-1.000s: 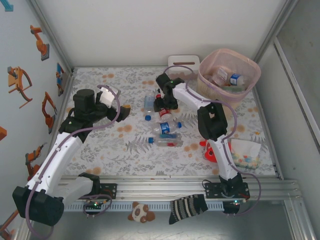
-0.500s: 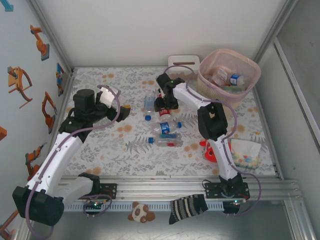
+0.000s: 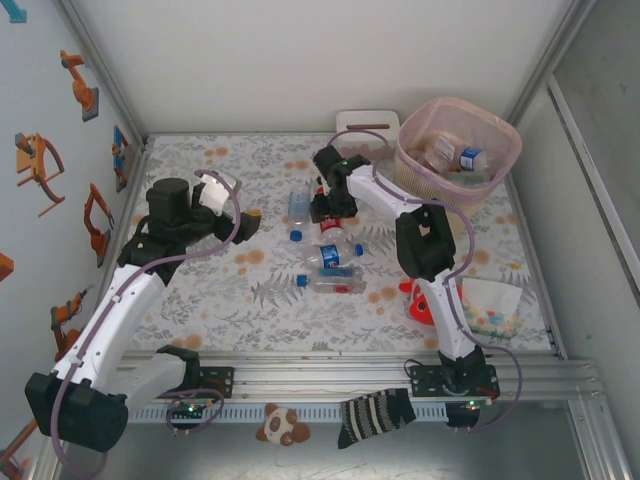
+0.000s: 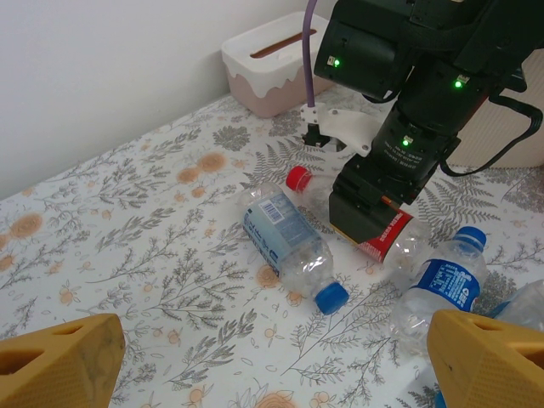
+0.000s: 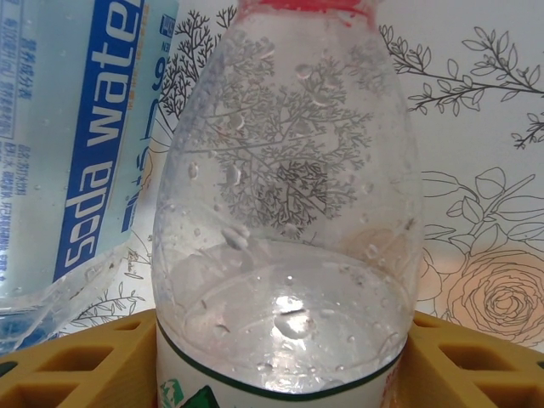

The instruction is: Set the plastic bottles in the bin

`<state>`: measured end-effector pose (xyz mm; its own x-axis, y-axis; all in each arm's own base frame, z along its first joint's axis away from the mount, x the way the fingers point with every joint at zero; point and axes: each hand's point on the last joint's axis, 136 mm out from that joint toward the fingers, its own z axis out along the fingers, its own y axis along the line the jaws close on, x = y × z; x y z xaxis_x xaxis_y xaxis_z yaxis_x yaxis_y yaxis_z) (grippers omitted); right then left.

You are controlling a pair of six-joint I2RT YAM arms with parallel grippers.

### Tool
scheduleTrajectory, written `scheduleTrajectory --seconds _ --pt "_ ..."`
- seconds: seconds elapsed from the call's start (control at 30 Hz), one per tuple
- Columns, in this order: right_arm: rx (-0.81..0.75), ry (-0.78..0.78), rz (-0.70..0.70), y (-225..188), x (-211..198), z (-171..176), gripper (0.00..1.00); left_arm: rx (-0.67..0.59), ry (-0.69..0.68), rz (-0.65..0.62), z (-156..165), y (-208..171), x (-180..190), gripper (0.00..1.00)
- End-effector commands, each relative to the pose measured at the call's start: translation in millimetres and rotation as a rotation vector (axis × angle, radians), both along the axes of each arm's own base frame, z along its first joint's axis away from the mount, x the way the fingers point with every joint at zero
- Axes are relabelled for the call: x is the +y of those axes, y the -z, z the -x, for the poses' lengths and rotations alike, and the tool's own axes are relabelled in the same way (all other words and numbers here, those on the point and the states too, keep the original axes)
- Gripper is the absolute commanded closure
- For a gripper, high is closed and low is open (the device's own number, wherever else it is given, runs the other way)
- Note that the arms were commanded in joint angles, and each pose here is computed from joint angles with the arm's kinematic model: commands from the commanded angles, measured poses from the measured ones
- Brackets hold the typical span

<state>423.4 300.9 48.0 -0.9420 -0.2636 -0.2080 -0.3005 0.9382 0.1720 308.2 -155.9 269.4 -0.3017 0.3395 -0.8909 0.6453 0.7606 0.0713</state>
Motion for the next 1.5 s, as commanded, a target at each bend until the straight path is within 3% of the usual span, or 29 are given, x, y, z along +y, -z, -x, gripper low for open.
scheduleTrajectory --seconds 0.0,0.4,0.77,1.13,1.47 --pt "-0.060 0.008 0.000 -32 -6 -7 0.38 -0.009 0.017 0.020 2 -4 -3 0.08" --pt "-0.203 0.009 -0.036 -117 -14 -9 0.40 -0.009 0.017 0.022 1 -4 -3 0.09" --pt "-0.419 0.059 -0.102 -234 -43 -6 0.40 -0.014 0.018 0.026 1 -6 -3 0.08" --pt "-0.640 0.208 -0.168 -343 -124 15 0.40 -0.012 0.018 0.025 1 -5 -3 0.08" --pt "-0.736 0.430 -0.086 -371 -213 26 0.41 -0.011 0.021 0.028 0 -5 -4 0.08"
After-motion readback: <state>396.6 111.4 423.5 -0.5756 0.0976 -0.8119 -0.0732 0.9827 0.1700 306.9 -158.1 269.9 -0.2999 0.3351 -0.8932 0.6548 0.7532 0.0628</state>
